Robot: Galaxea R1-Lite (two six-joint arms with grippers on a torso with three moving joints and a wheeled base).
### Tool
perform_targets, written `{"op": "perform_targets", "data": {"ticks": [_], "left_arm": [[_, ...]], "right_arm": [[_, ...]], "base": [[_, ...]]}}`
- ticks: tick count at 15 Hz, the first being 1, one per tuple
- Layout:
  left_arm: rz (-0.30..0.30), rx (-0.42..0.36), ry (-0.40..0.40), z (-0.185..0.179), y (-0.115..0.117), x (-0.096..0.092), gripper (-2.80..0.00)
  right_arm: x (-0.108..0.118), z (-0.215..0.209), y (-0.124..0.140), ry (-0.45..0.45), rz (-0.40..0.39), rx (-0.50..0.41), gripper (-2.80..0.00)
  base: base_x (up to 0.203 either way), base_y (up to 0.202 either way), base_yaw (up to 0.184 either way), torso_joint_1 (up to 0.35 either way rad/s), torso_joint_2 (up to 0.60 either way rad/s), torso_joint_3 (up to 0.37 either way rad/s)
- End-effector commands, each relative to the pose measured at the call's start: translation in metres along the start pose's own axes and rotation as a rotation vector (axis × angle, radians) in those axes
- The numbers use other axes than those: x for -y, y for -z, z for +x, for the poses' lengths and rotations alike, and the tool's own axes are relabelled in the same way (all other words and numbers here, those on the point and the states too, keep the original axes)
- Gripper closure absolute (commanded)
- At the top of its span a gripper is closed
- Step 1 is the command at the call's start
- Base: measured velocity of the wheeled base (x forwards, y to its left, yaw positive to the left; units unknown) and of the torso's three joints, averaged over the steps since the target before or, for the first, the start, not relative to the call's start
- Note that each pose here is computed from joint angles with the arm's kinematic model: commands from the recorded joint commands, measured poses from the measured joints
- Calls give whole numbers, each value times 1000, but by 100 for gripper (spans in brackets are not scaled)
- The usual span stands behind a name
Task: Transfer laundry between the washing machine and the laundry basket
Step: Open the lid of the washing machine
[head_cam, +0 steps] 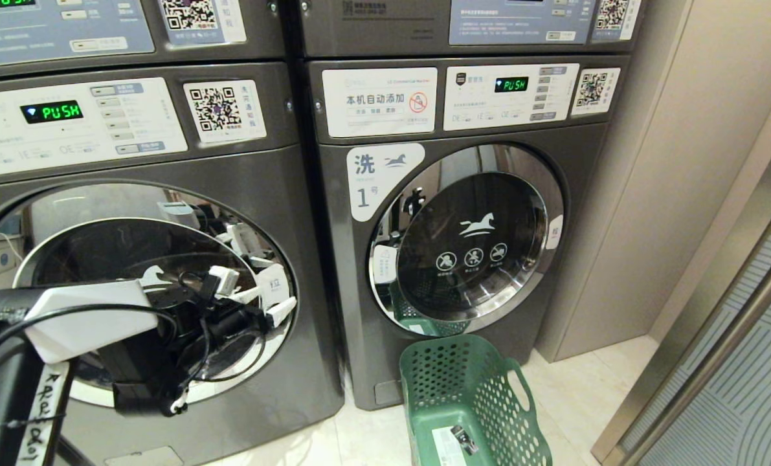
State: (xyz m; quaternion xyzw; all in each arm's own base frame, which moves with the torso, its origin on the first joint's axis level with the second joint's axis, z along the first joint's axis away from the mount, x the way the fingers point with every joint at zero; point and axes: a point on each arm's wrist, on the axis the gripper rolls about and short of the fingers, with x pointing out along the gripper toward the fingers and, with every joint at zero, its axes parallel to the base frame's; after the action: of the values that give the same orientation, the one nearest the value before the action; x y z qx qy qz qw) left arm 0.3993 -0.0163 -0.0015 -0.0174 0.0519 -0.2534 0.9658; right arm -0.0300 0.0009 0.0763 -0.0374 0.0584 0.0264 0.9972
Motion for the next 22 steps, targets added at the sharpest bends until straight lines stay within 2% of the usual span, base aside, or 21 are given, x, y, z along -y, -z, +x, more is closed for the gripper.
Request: {"op": "perform_targets", "data": {"ticks": [1,14,17,22], "left_arm": [[1,4,3,-3,-2,2,-280],[23,40,-12,10,0,-9,-280],[24,44,-44,13,2,-11,-280],[22,41,-51,9,1,-12,-280]], "right_arm": [[0,0,0,-2,-1,-2,0],[0,0,0,-2,-1,-2,0],[0,0,0,-2,-1,-2,0],[0,0,0,-1,-1,-4,0]], "base": [[0,0,0,0,0,0],[0,0,0,0,0,0],[0,0,0,0,0,0],[0,0,0,0,0,0]]}}
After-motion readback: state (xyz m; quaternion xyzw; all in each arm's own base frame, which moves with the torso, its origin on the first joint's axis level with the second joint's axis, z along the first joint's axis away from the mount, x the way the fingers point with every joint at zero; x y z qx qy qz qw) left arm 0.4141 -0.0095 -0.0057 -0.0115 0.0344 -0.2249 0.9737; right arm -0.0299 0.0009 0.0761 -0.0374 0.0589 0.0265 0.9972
